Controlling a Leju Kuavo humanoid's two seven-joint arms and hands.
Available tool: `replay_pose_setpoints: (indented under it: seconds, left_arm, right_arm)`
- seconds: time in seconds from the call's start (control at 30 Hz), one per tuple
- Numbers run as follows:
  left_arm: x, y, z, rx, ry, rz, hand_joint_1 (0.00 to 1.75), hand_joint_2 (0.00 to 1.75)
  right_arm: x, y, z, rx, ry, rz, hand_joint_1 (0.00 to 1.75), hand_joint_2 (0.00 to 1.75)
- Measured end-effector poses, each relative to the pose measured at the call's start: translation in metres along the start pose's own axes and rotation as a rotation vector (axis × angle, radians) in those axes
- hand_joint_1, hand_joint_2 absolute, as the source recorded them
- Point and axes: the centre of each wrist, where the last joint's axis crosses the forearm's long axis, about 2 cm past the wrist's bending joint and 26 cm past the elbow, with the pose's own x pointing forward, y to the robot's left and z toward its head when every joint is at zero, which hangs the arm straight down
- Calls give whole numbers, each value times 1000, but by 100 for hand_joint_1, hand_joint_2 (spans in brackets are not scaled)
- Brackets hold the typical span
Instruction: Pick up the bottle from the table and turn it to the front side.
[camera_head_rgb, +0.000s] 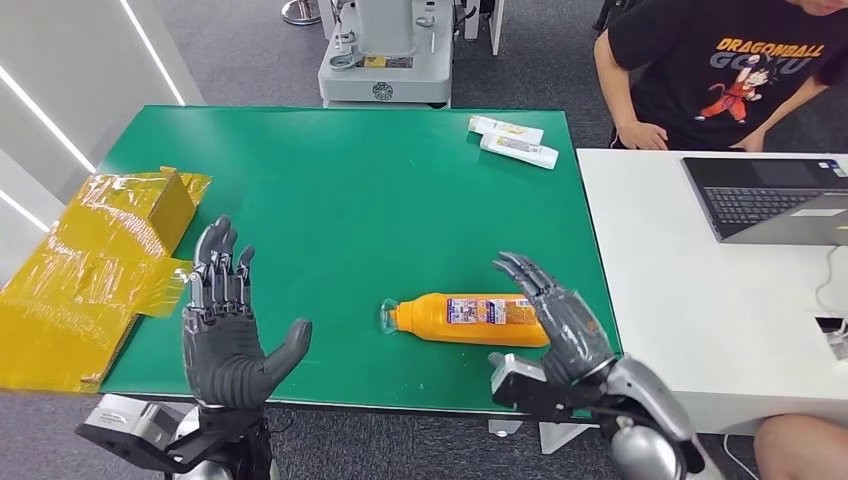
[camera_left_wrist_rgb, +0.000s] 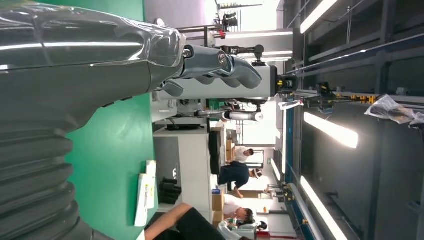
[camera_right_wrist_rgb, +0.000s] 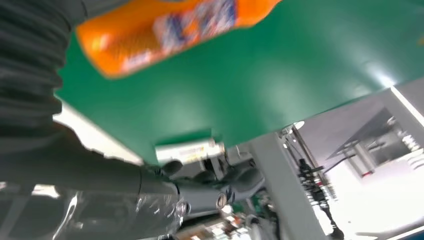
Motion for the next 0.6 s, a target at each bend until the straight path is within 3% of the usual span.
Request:
replay_pose_setpoints:
  seconds: [0.17, 0.4, 0.6]
  left_arm:
    - [0, 0, -5, -10, -10, 7, 0, 175]
    - [-1, 1, -7, -20, -15, 5, 0, 175]
    - [-2, 2, -11, -11, -32, 7, 0, 175]
  right_arm:
    - [-38, -59, -2, 98, 27, 139, 0, 175]
    - [-51, -86, -3, 159, 67, 190, 0, 175]
    - [-58, -140, -47, 274, 24, 208, 0, 175]
